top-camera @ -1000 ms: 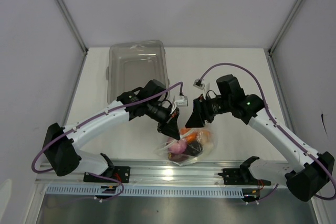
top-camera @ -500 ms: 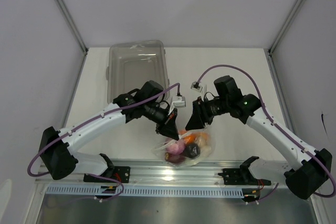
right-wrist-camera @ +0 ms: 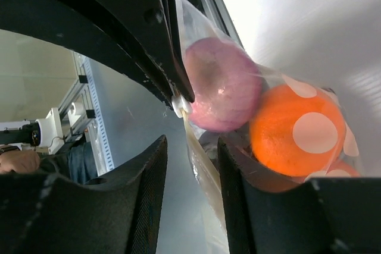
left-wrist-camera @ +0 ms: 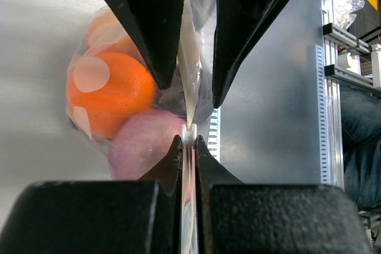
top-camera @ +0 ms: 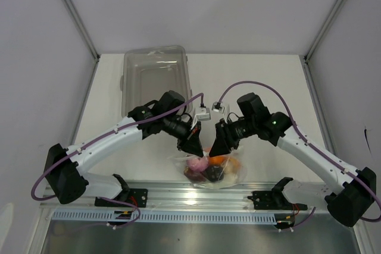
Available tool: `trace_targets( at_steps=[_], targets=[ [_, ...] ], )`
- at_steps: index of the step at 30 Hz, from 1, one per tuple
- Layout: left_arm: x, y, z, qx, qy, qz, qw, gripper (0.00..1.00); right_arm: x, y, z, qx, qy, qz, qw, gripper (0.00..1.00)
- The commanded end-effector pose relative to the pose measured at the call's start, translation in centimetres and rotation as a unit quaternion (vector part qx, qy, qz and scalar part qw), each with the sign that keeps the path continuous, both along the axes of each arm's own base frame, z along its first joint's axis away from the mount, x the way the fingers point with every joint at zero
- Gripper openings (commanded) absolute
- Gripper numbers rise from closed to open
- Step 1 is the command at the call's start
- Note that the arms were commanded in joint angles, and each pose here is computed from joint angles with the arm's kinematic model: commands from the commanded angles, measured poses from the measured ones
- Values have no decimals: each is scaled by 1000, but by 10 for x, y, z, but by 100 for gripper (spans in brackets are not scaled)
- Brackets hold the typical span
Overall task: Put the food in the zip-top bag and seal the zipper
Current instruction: Zip the zipper food storage bag at the center of the board.
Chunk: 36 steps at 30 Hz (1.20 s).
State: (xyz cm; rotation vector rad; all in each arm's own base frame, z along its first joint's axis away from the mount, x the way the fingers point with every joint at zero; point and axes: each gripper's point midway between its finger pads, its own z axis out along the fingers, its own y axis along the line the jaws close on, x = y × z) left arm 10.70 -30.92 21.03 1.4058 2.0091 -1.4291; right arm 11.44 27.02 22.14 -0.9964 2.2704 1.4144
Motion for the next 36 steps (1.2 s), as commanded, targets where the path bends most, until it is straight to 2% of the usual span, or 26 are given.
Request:
trace_targets(
  at_steps=[1,8,14,19,25,28,30,36],
  targets=[
    [5,1,18,-31,-24,7,999,1,-8,0,2,4,-4,5,1000,41],
    [6,1,18,-31,-21,9,999,1,-7,-1,-1,-11,-16,-2,1000,39],
    [4,0,18,-33,-16,5,999,0,7,2,2,-18,-38,-19,999,47],
    [3,0,19,-36,-15,2,999,1,15,7,4,-24,-45,-13,999,48],
    [3,-1,19,-39,-15,0,999,0,8,9,7,-15,-34,15,999,42],
    [3,-1,17,-39,-14,2,999,0,4,10,8,-10,-27,23,999,34],
    [4,-1,20,-42,-17,4,999,1,1,10,7,-8,-21,28,999,25],
    [5,0,18,-37,-19,5,999,1,-7,8,6,-2,-14,32,999,15]
  ],
)
